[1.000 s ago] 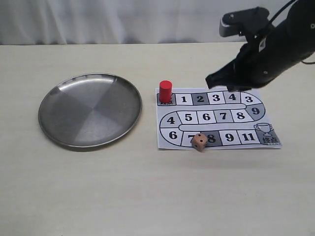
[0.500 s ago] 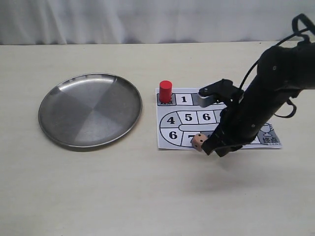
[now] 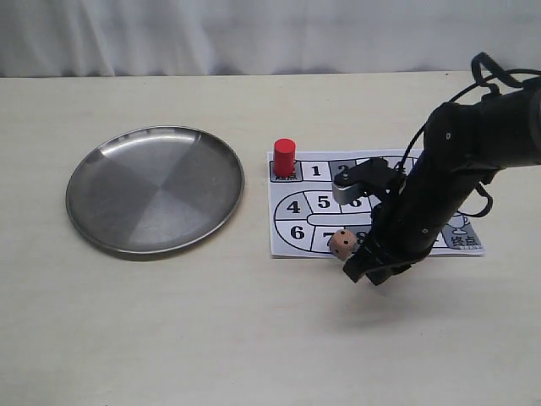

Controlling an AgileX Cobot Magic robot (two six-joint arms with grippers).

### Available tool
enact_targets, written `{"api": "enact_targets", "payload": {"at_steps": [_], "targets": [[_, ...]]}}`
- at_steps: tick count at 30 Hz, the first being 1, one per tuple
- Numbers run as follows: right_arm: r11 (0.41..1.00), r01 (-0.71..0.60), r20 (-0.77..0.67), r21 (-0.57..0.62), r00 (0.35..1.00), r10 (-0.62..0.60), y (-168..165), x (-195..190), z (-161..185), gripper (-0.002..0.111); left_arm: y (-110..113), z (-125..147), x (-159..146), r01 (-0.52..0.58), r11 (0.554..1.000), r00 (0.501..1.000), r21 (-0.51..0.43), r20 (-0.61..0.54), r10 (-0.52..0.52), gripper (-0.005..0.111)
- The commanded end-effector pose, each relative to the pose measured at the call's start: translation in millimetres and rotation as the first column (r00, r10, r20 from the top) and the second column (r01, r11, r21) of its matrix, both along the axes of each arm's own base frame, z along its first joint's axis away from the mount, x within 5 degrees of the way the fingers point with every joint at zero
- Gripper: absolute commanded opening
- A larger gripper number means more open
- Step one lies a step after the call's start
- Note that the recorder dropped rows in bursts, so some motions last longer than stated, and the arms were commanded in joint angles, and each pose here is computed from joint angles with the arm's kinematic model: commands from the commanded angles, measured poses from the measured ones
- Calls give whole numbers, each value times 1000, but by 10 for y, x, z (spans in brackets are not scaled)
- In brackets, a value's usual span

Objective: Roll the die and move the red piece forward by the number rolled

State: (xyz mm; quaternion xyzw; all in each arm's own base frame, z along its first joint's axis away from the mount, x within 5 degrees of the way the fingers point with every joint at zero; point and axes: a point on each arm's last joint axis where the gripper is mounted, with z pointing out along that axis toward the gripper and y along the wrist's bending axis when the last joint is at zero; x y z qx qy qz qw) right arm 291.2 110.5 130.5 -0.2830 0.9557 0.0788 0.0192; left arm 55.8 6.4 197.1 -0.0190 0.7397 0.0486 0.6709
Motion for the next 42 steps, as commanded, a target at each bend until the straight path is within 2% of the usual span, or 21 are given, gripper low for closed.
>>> {"api": "enact_targets", "payload": {"at_steps": [1,6,10,14,18,21,22,26,29,33,42], "targets": [[1000,5,10,12,1000,-5,12,12,8,4,1,4,-1,-2,1000,1000,0,10,2,0],[1000,0,-15,13,1000,1,26,28,60,4,1,4,-1,-2,1000,1000,0,10,2,0],[999,33,-4,43,999,-33,103,197,447,4,1,4,-1,-2,1000,1000,0,10,2,0],[994,47,116,95,992,-58,174,402,876,4,1,4,-1,-2,1000,1000,0,10,2,0],[986,76,257,151,960,-113,226,604,1061,8,1,4,-1,-2,1000,1000,0,10,2,0],[978,103,326,180,932,-158,246,718,1018,24,1,4,-1,-2,1000,1000,0,10,2,0],[978,107,335,181,928,-163,254,753,971,35,1,4,-1,-2,1000,1000,0,10,2,0],[972,117,392,204,900,-191,297,890,823,65,1,4,-1,-2,1000,1000,0,10,2,0],[982,52,425,180,896,-126,400,932,684,79,1,4,-1,-2,1000,1000,0,10,2,0],[987,-23,429,156,902,-46,609,988,553,79,1,4,-1,-2,1000,1000,0,10,2,0],[985,-29,460,172,886,-54,805,1371,393,79,1,4,-1,-2,1000,1000,0,10,2,0]]}}
